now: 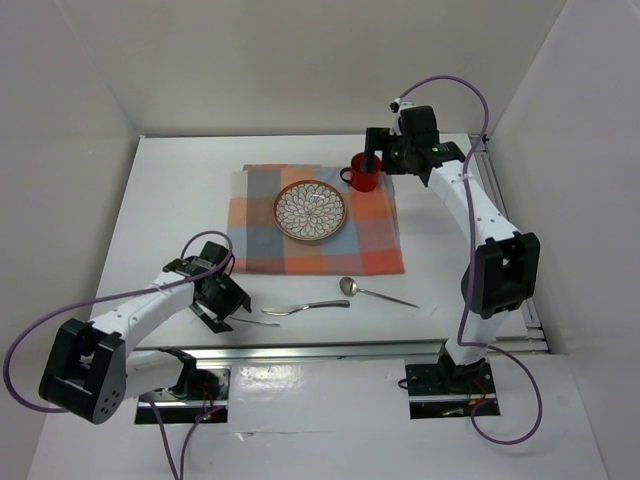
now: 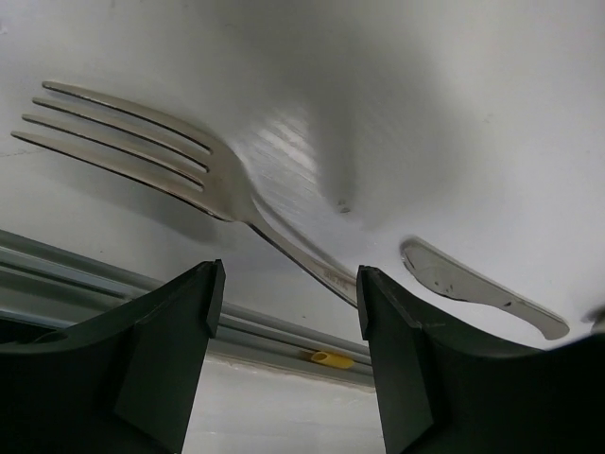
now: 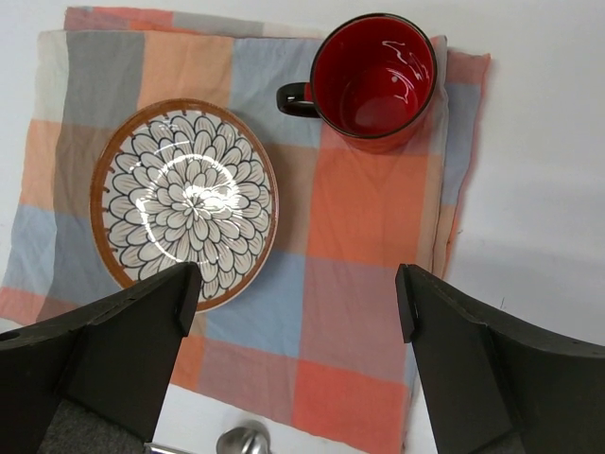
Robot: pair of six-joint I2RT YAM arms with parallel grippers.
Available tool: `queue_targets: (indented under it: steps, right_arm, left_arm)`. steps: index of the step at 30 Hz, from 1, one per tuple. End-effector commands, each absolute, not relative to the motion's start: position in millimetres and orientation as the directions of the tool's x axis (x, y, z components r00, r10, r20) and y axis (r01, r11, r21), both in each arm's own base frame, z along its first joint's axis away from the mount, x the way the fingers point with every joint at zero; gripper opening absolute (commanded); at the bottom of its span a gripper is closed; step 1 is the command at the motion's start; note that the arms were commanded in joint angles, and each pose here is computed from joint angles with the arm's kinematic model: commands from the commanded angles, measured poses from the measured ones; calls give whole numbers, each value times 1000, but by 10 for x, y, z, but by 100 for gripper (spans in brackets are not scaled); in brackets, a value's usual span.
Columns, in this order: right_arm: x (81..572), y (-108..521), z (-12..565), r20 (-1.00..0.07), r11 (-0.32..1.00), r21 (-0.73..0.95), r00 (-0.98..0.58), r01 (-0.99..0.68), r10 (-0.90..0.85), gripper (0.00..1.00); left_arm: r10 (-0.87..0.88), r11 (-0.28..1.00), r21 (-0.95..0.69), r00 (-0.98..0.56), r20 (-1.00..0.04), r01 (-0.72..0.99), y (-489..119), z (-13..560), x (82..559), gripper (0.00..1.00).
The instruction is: Set the dinner table for one person
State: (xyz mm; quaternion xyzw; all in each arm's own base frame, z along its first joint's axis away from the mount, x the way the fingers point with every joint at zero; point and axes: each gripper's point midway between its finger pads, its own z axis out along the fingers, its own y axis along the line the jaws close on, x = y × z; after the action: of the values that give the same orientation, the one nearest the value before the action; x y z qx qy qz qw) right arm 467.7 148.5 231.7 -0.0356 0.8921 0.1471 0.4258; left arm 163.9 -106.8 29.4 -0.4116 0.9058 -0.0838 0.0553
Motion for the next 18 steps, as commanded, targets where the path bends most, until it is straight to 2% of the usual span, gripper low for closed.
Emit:
queue_targets:
  steps: [1,4,6,10,11,12,14,15,17,18]
  right_arm:
    - [4652,1480,2573,-812,949,240,-579,-203,82,96]
    - [4637,1476,2556,-807,950,240,-586,-201,80,96]
    - [4637,1476,2556,-807,950,240,-586,-201,80,96]
    - [4630,1458,2508,-802,953,234,-592,-191,78,96]
    - [4619,1455,2469,-797,954,234,-600,-189,76,95]
    - [4628,1432,2467,-798,957,226,-597,-179,77,95]
    - [4607,1450,2448,-795,960,219,-603,-176,71,95]
    - [4612,1435,2447,-796,962,214,-601,-169,71,95]
    - [4573,1425,2398,-789,963,213,-610,-167,69,95]
    - [4573,1425,2398,-789,963,213,-611,-167,69,95]
  left_arm:
    - [-782,614,-213,-622,-34,-760,-1082,276,1666,75]
    - [-783,614,-214,-620,-45,-760,-1075,257,1703,73]
    - [-783,615,-200,-621,-41,-763,-1070,202,1689,69]
    - [-777,625,-149,-628,-36,-766,-1041,87,1667,45]
    - [-778,627,-114,-628,-34,-770,-1005,46,1622,36]
    - [-778,627,-110,-628,-33,-771,-1006,76,1625,33]
    - [-778,629,-62,-626,-62,-775,-914,109,1592,27]
    - [-772,635,-79,-630,-81,-768,-899,173,1617,19]
    - [-772,634,-80,-624,-123,-769,-837,294,1655,10]
    - [-766,641,-84,-627,-142,-763,-812,364,1671,0]
